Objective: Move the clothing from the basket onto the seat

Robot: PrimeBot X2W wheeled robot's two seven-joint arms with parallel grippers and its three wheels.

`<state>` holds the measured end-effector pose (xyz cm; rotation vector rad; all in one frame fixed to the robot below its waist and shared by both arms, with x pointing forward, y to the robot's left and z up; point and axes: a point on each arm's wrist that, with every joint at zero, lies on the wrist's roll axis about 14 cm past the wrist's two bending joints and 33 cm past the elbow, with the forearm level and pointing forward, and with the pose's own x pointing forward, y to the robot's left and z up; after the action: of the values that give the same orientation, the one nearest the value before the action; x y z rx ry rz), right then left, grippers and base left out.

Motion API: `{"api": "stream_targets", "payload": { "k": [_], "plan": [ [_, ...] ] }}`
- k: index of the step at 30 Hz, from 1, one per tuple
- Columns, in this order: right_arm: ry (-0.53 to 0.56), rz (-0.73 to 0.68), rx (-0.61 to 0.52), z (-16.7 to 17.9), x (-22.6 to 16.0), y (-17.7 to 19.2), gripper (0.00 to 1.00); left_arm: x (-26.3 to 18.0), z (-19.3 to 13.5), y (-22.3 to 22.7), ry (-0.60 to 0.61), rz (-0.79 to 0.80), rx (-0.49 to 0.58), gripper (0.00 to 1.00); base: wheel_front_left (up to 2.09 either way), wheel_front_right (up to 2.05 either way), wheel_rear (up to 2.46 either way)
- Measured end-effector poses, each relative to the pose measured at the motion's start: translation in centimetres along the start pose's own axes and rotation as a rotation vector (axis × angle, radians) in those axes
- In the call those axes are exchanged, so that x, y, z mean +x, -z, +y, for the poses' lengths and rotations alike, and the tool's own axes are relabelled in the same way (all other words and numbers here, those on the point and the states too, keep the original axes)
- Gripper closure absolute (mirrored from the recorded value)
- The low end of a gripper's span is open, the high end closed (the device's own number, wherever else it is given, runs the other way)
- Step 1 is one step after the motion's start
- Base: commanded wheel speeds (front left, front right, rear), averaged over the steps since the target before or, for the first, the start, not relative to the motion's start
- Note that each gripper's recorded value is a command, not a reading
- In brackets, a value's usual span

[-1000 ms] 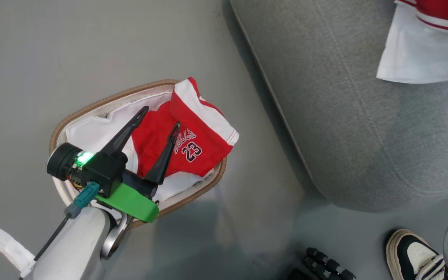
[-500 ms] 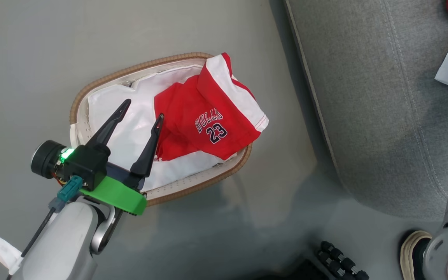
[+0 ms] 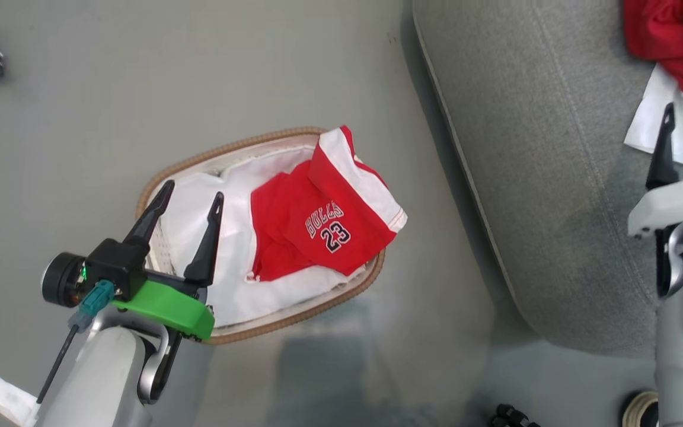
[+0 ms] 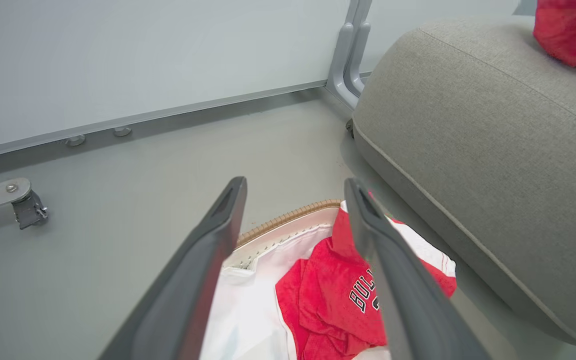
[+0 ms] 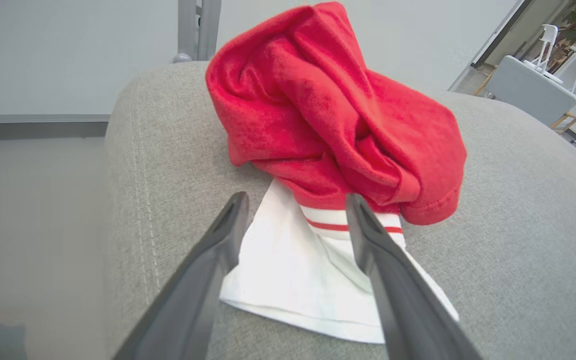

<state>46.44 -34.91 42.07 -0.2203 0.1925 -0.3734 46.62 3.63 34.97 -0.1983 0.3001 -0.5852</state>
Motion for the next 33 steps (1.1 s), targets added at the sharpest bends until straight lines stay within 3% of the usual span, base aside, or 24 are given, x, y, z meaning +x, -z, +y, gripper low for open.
{"api": "stream_targets", "payload": {
  "k": [6, 18, 25, 33],
  "plan": [
    [-0.092, -0.081, 0.089, 2.8, -1.6, -2.9, 0.0, -1.7, 1.5, -2.2, -0.098, -0.044, 0.004, 0.0, 0.0, 0.0, 0.0],
    [-0.436, -0.245, 0.211, 13.6, -6.1, -9.6, 0.0, -8.6, 6.3, -4.3, -0.371, -0.094, 0.011, 0.0, 0.0, 0.0, 0.0],
    [-0.558, -0.249, 0.264, 16.9, -9.3, -10.5, 0.0, -12.7, 7.6, -6.0, -0.486, -0.154, 0.013, 0.0, 0.0, 0.0, 0.0],
    [-0.619, -0.23, 0.286, 18.1, -12.4, -10.0, 0.0, -16.3, 7.0, -6.6, -0.541, -0.195, 0.012, 0.0, 0.0, 0.0, 0.0]
  ]
}}
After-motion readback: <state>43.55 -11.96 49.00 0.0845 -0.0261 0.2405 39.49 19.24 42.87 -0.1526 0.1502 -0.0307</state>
